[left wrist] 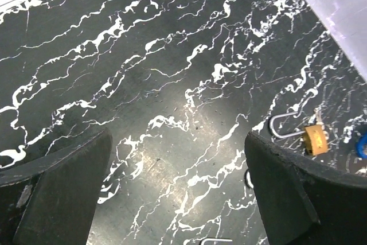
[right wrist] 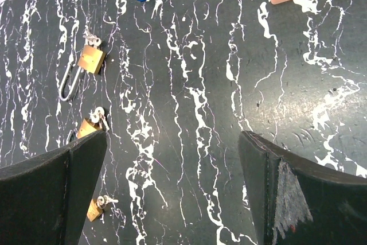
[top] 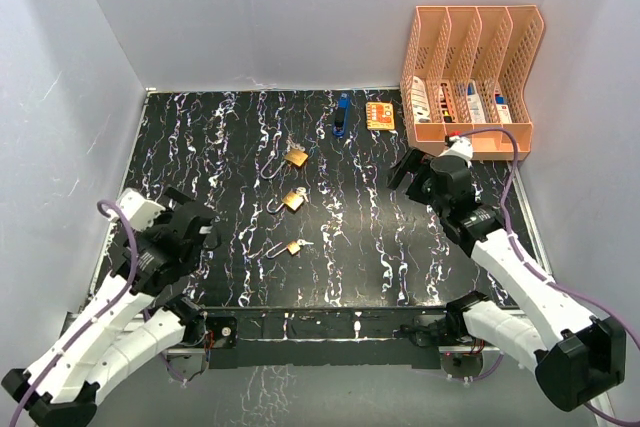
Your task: Unlock with the key
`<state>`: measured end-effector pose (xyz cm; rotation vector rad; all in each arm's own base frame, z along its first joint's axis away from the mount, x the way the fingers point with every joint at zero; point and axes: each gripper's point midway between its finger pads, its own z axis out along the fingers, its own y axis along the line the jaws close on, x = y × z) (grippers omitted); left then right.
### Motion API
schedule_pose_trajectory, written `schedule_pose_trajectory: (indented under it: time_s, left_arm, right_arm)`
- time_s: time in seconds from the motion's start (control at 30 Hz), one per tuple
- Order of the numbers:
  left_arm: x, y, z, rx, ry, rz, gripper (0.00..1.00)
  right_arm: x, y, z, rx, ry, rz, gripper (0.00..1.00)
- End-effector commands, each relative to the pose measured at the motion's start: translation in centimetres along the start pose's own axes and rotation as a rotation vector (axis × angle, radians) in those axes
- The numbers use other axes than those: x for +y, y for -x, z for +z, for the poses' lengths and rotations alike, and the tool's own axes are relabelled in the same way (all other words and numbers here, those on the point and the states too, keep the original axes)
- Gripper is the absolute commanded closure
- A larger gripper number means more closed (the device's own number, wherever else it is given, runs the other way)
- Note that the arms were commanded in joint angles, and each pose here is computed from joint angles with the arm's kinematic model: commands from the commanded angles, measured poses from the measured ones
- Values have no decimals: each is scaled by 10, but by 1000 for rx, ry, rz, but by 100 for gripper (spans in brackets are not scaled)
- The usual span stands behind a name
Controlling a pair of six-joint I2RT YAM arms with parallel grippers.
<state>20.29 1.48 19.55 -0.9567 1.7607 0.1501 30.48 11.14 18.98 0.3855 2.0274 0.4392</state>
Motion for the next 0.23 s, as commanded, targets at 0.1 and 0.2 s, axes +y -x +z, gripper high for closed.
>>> schedule_pose_trajectory:
  time_s: [0.1, 0.2]
  left_arm:
    - [1, 6, -3, -14, -38, -44, 2]
    - [0, 12, -2, -43, -32, -14, 2]
  right_arm:
    - [3, 18, -5, -47, -16, 14, 2]
    - [4, 19, -4, -48, -16, 18, 2]
